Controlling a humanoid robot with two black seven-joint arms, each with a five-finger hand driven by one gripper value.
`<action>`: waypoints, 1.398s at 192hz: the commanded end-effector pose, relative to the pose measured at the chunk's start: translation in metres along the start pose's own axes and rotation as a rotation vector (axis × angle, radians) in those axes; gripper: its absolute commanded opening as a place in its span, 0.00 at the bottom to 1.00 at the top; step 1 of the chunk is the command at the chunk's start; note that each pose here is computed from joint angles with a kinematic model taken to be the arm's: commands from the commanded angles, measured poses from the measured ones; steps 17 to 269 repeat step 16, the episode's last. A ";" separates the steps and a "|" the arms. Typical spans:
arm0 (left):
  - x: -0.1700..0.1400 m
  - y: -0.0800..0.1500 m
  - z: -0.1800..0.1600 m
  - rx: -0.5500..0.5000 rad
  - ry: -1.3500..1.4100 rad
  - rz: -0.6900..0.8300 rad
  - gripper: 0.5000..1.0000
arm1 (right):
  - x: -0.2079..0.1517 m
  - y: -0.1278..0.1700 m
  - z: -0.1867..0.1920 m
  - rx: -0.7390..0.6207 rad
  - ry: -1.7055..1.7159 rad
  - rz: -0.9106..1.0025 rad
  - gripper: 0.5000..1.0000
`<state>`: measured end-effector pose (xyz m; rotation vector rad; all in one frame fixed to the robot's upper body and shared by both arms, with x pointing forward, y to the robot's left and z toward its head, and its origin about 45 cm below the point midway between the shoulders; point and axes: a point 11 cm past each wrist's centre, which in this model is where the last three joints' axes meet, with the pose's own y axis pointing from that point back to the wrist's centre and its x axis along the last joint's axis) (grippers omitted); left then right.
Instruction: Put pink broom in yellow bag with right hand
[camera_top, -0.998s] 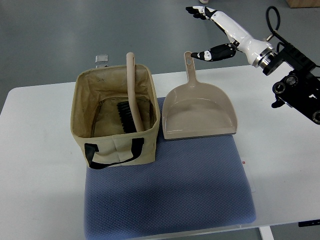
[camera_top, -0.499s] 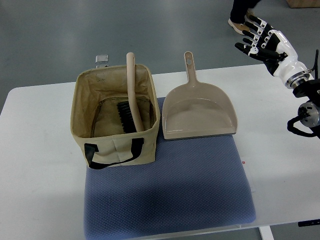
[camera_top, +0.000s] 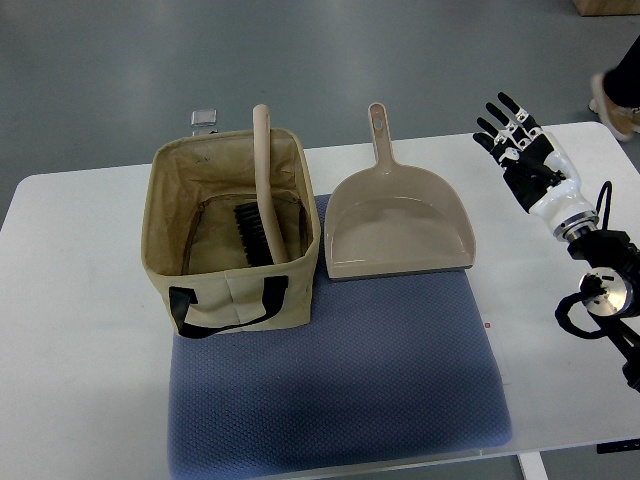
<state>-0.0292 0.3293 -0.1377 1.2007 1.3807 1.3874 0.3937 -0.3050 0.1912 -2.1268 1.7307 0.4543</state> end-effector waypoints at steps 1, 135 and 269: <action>0.000 0.000 0.000 0.000 0.000 0.000 1.00 | 0.003 0.005 0.009 -0.014 -0.009 0.018 0.86; 0.000 0.000 0.000 0.000 0.000 0.000 1.00 | 0.007 0.008 0.015 -0.025 -0.016 0.030 0.86; 0.000 0.000 0.000 0.000 0.000 0.000 1.00 | 0.007 0.008 0.015 -0.025 -0.016 0.030 0.86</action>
